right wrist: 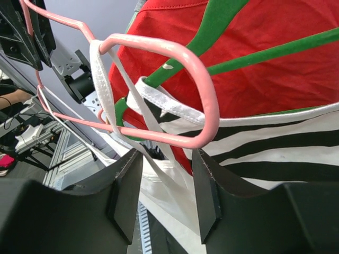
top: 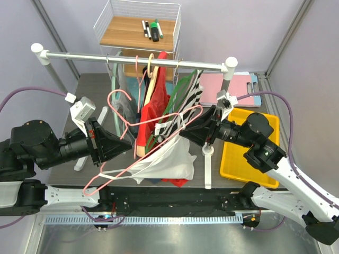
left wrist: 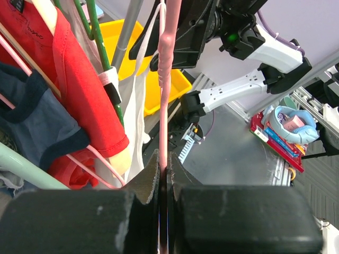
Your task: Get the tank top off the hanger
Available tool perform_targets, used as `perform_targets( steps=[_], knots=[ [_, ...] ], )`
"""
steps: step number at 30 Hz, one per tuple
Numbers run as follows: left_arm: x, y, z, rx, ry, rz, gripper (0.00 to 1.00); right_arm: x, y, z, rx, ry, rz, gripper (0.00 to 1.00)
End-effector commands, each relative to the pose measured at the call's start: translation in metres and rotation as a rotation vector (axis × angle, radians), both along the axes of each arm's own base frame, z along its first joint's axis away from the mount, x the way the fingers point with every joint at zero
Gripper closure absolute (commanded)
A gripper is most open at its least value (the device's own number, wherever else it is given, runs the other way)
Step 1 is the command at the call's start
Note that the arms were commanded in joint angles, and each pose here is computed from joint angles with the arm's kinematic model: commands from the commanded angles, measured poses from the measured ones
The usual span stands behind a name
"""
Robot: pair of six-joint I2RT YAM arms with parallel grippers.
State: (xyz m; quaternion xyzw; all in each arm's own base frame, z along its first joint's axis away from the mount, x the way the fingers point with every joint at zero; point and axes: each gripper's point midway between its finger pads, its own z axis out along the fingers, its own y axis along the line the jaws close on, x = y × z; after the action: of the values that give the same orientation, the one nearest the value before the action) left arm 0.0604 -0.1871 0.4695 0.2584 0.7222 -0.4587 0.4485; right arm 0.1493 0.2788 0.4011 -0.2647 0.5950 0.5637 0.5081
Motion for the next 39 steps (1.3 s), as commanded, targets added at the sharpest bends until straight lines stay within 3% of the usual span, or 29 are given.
perform_targets(
  steps=[1, 4, 5, 10, 16, 19, 23, 29, 39],
  knots=[
    [0.002, -0.002, 0.017, -0.065, -0.01, 0.009, 1.0, -0.013, -0.005, 0.022, 0.081, -0.051, 0.028, 0.54],
    [0.002, -0.005, 0.017, -0.06, -0.009, 0.007, 1.0, -0.018, -0.004, 0.028, 0.121, -0.041, 0.06, 0.59],
    [0.002, -0.006, 0.017, -0.06, -0.008, 0.006, 1.0, -0.019, -0.004, 0.029, 0.127, -0.031, 0.067, 0.65],
    [0.001, -0.011, 0.015, -0.056, -0.003, -0.004, 1.0, -0.021, -0.005, 0.028, 0.138, -0.032, 0.067, 0.67],
    [0.002, -0.011, 0.013, -0.041, -0.008, -0.006, 1.0, -0.023, -0.009, 0.029, 0.147, -0.022, 0.059, 0.99],
    [0.005, -0.01, 0.007, -0.013, -0.011, 0.008, 1.0, -0.022, -0.019, 0.031, 0.132, -0.007, 0.002, 0.99],
    [0.009, -0.005, -0.009, 0.033, -0.001, 0.041, 1.0, -0.001, -0.062, 0.043, 0.135, 0.073, -0.279, 0.99],
    [0.009, -0.006, -0.011, 0.018, 0.003, 0.045, 1.0, 0.013, -0.11, 0.037, 0.155, 0.178, -0.534, 0.99],
    [-0.009, -0.014, -0.007, -0.015, 0.014, -0.068, 1.0, 0.025, -0.12, 0.026, 0.09, 0.239, -0.637, 0.99]
  ],
)
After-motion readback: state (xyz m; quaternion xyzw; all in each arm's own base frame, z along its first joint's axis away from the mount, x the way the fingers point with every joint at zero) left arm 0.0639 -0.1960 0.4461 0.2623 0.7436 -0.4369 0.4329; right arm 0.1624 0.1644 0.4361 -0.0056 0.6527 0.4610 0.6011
